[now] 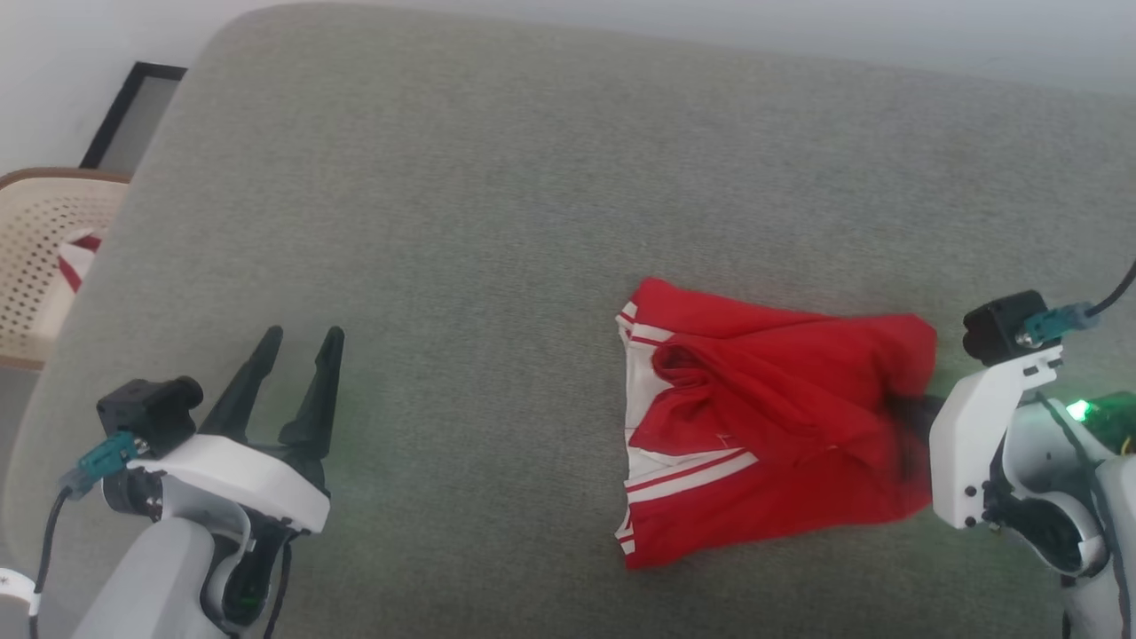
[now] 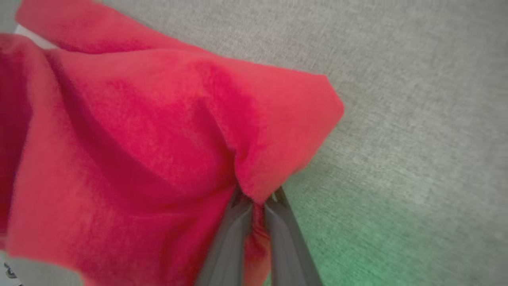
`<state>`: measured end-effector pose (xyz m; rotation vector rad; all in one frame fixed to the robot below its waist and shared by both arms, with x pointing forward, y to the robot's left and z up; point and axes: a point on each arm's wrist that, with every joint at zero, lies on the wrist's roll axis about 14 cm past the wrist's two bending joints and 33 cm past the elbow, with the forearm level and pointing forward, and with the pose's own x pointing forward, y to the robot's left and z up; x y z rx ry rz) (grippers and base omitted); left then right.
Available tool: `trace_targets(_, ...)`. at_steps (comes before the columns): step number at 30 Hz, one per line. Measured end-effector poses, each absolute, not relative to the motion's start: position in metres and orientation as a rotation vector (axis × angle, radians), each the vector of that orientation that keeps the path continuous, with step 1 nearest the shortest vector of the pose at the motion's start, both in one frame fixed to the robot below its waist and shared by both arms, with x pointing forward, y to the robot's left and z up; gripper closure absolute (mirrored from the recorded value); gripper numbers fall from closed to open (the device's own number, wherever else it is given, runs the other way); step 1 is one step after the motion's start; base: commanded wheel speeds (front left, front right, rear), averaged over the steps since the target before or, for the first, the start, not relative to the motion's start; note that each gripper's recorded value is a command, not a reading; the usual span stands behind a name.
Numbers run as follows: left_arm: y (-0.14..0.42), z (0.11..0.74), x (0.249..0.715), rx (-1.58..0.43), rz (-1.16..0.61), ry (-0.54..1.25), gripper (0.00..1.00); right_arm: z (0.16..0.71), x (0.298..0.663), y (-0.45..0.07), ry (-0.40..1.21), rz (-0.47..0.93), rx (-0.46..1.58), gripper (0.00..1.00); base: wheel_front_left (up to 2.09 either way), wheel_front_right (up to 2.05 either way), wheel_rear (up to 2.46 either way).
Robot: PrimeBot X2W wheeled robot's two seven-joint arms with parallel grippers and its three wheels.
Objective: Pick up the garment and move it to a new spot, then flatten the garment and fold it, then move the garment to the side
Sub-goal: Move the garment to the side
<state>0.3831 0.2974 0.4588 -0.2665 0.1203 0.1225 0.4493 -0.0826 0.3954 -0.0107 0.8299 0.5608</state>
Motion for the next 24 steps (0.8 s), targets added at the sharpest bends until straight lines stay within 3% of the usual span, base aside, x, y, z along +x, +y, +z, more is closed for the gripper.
trace_targets(8,0.274,0.468,0.409,-0.256,0.035,0.094,0.00,0.421,0.463,-0.125,0.754,0.454,-0.082,1.00,0.00,0.00,0.00)
trace_targets(24,0.185,0.476,0.481,-0.243,-0.238,0.065,0.00,0.488,0.509,-0.293,0.577,0.046,-0.260,1.00,0.00,0.00,0.00)
